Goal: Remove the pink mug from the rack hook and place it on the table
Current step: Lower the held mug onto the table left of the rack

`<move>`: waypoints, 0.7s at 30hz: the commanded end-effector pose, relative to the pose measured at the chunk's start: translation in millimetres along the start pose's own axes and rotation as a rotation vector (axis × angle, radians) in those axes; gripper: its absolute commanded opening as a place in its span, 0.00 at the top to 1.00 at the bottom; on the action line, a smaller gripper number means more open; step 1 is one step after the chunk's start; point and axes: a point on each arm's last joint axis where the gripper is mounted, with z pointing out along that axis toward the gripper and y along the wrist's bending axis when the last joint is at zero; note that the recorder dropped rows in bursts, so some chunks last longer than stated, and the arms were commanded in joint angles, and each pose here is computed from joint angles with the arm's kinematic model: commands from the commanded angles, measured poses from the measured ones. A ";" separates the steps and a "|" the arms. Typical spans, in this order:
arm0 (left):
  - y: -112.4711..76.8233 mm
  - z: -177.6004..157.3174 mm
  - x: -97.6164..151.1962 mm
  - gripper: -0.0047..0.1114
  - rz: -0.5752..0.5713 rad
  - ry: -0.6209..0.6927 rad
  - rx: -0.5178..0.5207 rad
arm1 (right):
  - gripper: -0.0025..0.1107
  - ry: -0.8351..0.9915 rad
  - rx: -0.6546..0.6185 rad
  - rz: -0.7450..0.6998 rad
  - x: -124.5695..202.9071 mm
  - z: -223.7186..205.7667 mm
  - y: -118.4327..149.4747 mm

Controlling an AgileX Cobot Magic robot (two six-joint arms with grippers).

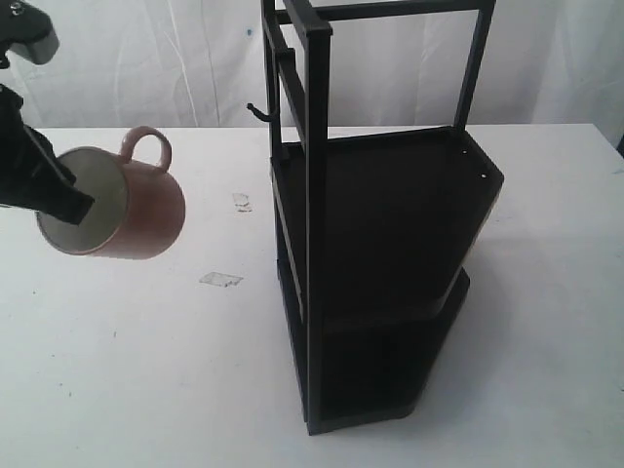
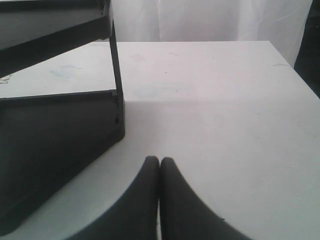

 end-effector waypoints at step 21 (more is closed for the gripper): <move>-25.5 102.7 -6.0 0.96 0.112 0.228 0.173 | 0.98 -0.007 0.005 -0.005 0.2 -0.2 -0.4</move>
